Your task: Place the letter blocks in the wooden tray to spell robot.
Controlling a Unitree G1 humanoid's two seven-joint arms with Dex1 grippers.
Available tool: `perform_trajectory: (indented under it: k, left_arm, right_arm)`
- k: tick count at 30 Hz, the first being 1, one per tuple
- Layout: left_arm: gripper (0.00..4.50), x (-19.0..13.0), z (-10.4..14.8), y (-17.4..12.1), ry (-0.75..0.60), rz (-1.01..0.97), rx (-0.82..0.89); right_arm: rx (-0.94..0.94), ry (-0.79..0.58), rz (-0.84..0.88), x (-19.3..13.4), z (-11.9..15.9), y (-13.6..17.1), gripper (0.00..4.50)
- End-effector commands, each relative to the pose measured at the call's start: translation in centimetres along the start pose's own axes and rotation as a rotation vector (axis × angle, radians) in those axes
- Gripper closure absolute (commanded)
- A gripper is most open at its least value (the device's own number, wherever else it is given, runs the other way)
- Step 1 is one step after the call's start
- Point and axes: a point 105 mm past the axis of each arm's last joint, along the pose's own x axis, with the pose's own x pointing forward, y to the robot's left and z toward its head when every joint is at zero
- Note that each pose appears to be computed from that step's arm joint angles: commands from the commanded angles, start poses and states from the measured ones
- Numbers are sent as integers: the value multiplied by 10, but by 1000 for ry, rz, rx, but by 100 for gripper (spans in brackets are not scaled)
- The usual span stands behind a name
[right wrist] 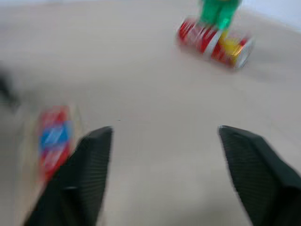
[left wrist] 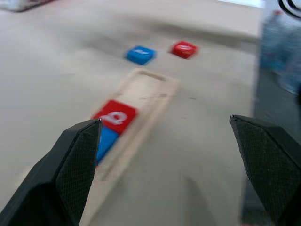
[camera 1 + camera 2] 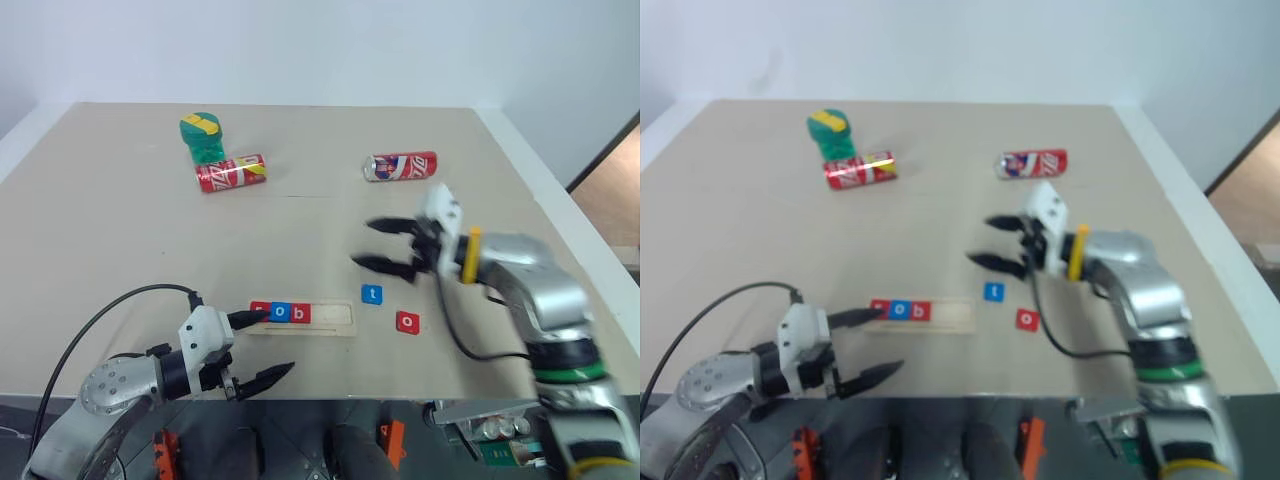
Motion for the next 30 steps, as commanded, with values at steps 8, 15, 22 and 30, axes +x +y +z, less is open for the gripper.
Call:
perform_trajectory:
  k: [8,15,22,30]
  left_arm:
    - [0,6,17,-10,-13,-156,32]
    - [0,5,15,-8,-5,-124,36]
    - [0,2,14,-4,-10,-59,23]
    - [0,1,15,13,-54,94,-6]
  right_arm:
    - [25,162,117,-22,-57,28,6]
    - [68,228,-28,-20,-94,27,143]
    - [150,197,-178,-17,-91,40,319]
    - [55,36,-197,8,-36,34,324]
